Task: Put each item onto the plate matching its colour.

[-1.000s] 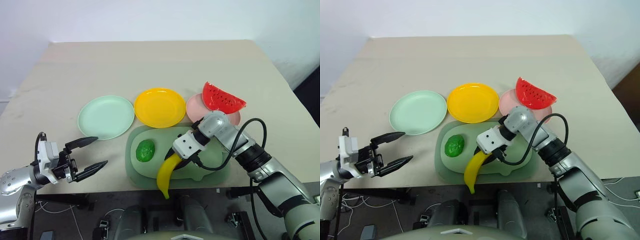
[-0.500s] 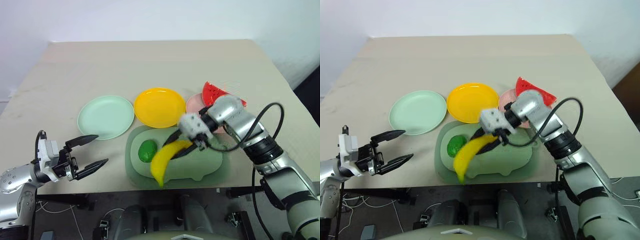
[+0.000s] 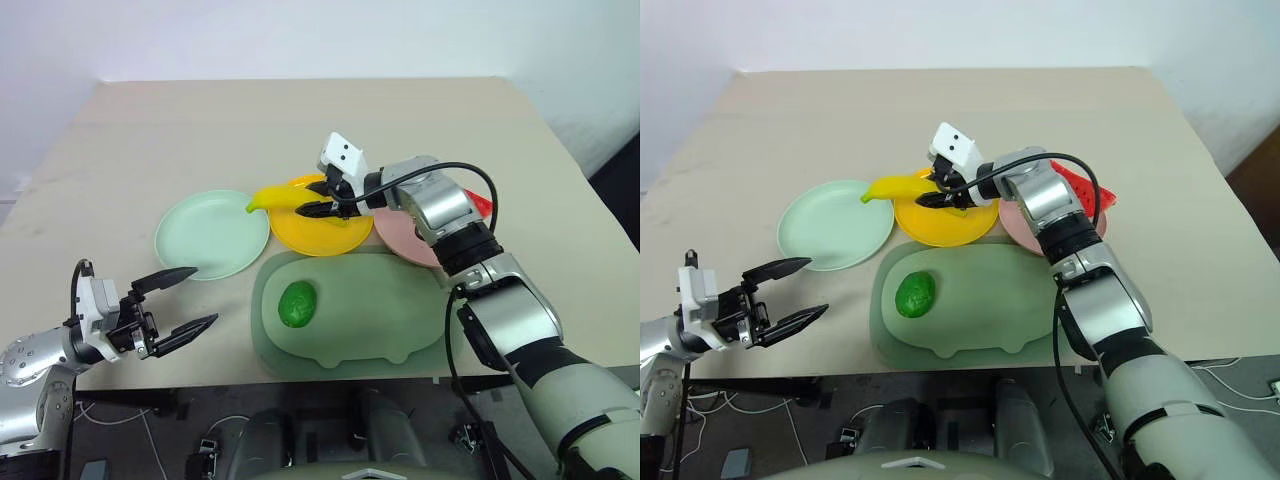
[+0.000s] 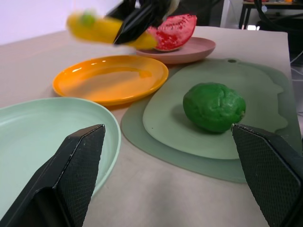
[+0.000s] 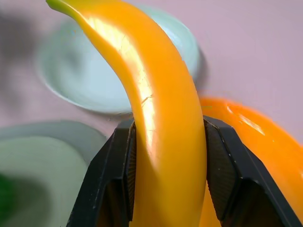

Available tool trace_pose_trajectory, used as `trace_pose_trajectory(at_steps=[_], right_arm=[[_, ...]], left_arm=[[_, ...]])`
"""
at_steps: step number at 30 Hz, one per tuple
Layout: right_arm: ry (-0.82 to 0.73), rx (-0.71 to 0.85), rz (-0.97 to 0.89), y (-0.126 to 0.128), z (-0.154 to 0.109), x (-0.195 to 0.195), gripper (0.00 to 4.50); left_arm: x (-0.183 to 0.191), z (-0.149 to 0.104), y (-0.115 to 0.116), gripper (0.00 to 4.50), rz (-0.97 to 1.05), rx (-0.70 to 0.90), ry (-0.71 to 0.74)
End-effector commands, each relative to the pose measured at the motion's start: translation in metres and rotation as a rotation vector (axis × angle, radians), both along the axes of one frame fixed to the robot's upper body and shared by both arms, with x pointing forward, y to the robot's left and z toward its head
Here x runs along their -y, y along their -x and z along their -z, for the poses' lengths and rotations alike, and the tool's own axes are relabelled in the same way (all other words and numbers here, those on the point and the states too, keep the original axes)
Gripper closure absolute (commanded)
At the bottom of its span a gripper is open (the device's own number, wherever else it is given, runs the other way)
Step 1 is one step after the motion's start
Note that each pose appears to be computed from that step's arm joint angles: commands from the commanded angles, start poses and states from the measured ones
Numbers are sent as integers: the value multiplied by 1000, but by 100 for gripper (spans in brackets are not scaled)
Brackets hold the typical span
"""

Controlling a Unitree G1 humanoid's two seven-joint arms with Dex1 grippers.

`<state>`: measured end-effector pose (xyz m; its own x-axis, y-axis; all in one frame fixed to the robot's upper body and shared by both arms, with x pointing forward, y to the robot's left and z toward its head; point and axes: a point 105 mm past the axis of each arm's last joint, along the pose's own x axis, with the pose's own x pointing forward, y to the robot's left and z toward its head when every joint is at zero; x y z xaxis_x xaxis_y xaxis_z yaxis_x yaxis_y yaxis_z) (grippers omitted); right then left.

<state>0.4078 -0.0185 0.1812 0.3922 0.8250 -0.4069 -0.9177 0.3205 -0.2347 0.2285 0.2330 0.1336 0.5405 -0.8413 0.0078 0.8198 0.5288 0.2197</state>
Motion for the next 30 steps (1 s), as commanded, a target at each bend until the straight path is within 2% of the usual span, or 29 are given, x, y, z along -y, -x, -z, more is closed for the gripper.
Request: trace_pose_trajectory(at_steps=[1,6,7,13,15,20,30], right_arm=[[18,70,45,-10,-10,-2,289],[85,76,115,-22,4,8,289],[87,70,118,-22,5,9,214],[64,59,133,-25,-2,16,8],[24,56,117,-22,-13,20,3],[-103,66,-34,8,-48,39,3],[-216,96,-118,71,-70,116,3]], left_arm=[[3,-8,3,0,10,38,-9],[2,-9,4,0,6,38,-7],[2,-9,3,0,5,39,-7],[2,-10,3,0,3,45,-8],[1,-10,3,0,3,45,-8],[0,-11,4,0,7,40,-13],[3,-11,3,0,22,34,-14]])
